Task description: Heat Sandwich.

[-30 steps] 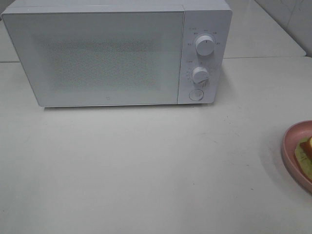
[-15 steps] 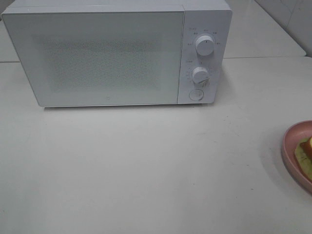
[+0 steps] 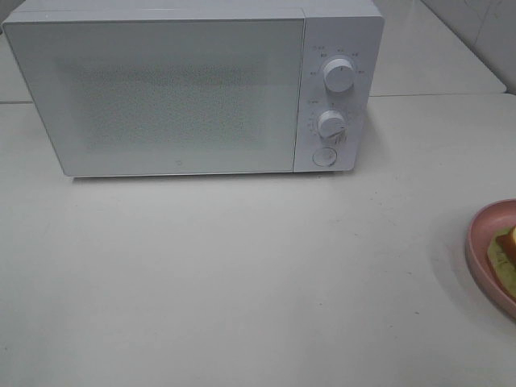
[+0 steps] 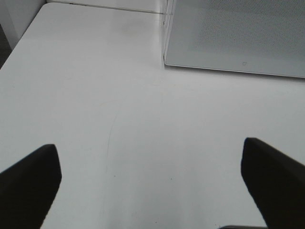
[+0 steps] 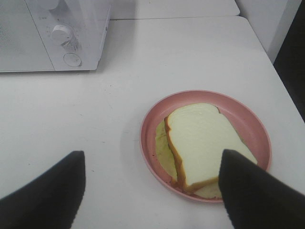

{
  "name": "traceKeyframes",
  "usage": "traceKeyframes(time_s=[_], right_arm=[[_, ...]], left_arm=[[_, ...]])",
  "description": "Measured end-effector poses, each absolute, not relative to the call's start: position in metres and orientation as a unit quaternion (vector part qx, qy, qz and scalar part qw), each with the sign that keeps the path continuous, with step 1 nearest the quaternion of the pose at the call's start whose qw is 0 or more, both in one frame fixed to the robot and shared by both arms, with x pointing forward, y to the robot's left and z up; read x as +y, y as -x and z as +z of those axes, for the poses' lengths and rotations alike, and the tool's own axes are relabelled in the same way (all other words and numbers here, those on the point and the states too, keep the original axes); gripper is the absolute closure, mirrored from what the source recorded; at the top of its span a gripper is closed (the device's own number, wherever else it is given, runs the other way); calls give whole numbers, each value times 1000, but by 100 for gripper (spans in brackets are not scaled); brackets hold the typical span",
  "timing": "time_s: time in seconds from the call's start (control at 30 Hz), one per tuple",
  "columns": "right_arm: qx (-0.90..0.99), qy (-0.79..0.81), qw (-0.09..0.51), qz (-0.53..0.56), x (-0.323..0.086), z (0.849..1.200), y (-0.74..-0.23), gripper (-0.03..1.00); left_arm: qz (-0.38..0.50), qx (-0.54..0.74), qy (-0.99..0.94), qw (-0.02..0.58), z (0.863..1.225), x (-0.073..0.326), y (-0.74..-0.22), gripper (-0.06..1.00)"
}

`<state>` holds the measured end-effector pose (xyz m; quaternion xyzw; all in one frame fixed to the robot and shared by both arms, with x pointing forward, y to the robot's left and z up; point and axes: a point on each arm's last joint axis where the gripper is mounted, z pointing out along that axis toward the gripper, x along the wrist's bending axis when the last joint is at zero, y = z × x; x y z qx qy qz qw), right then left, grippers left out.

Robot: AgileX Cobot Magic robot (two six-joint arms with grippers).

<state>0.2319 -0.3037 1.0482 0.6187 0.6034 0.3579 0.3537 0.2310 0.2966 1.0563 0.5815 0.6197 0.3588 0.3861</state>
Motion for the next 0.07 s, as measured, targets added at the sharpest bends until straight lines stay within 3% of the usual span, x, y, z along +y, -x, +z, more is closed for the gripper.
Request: traceKeyframes(time_s=[0.07], right_arm=[[603,-619,354,358,-304,1048,-232,21]], left_arm=[[359,620,-582,386,1056,297,-231,-2]])
